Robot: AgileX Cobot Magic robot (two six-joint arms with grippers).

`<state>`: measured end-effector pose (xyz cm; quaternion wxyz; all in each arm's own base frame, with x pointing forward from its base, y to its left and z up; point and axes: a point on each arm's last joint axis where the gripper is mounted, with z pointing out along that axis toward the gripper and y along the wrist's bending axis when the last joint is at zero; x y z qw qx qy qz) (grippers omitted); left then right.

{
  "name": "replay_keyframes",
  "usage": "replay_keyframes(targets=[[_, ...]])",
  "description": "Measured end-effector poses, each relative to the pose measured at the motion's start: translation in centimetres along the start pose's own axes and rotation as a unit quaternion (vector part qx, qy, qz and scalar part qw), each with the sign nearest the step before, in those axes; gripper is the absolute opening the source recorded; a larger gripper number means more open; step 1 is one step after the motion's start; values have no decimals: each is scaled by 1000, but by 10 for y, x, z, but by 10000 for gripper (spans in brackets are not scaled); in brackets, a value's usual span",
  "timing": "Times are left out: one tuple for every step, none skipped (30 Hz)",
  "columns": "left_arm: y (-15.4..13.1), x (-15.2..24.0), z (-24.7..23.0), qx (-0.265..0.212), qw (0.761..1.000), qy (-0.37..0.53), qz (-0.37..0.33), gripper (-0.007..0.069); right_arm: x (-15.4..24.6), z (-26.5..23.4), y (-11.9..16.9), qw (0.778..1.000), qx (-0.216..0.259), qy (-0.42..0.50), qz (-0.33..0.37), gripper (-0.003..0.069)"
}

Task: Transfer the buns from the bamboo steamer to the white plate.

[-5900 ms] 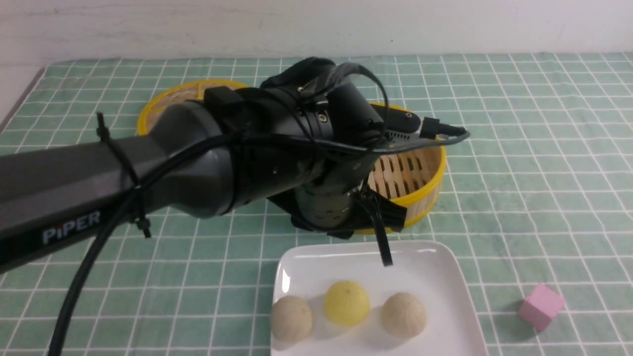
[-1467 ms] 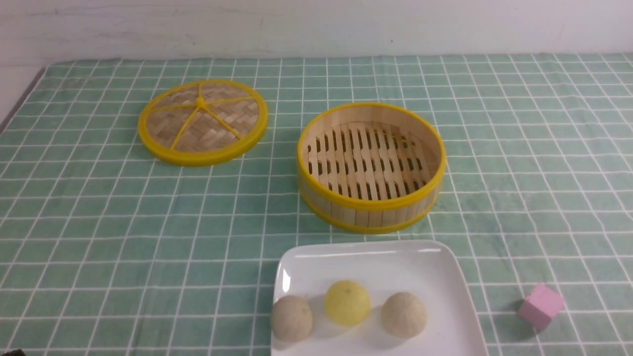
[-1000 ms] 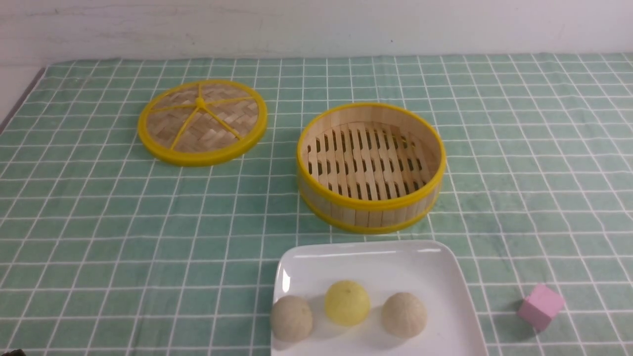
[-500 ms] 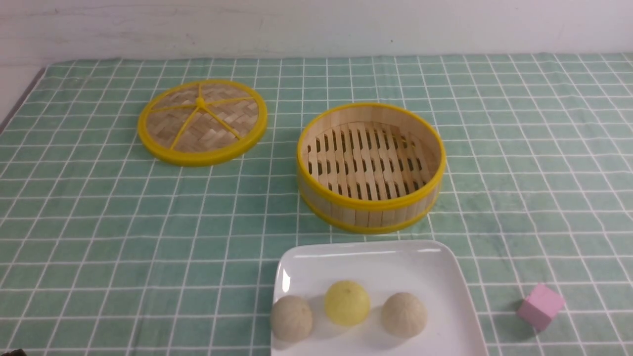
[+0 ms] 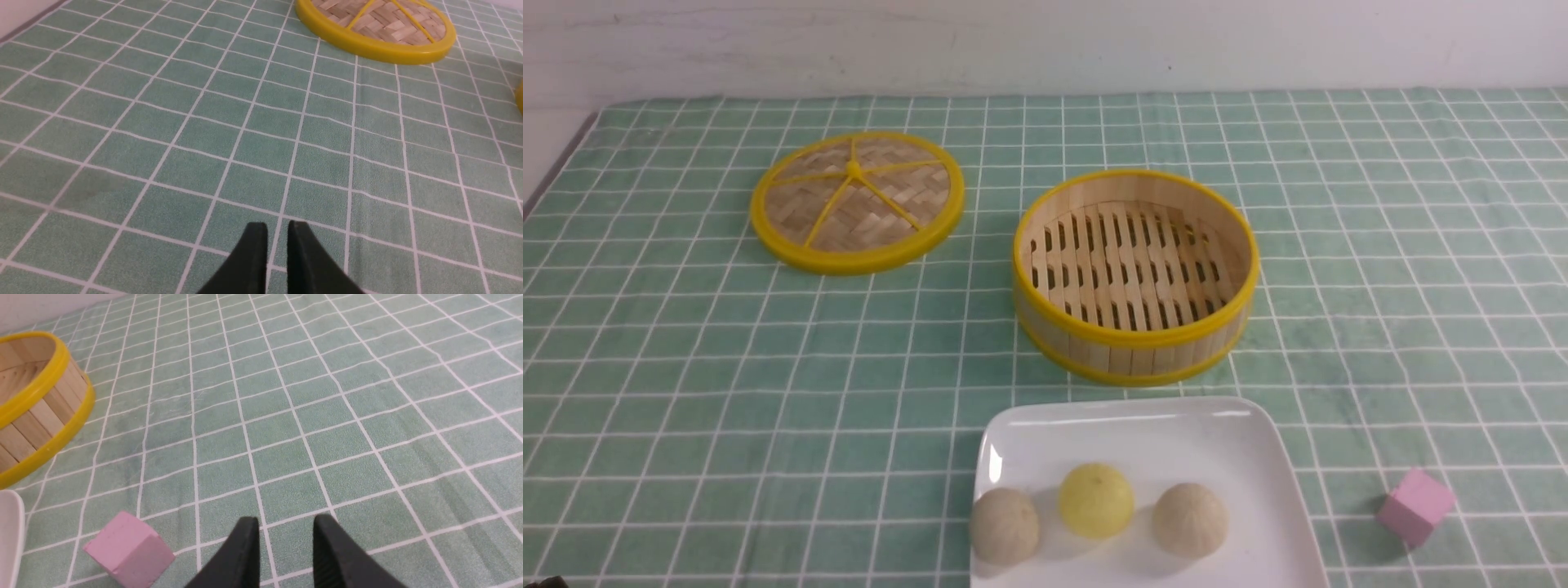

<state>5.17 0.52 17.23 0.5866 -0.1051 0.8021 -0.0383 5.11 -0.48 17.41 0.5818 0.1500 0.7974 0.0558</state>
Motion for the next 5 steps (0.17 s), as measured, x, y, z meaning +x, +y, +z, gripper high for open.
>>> replay_keyframes(targets=[[0, 0, 0, 0, 1000, 0, 0, 109, 0, 0, 0, 1000, 0, 0, 0, 212], [0, 0, 0, 0, 1000, 0, 0, 111, 0, 0, 0, 1000, 0, 0, 0, 213], [0, 0, 0, 0, 1000, 0, 0, 111, 0, 0, 0, 1000, 0, 0, 0, 213], [0, 0, 0, 0, 1000, 0, 0, 111, 0, 0, 0, 1000, 0, 0, 0, 213], [0, 0, 0, 0, 1000, 0, 0, 113, 0, 0, 0, 1000, 0, 0, 0, 215]])
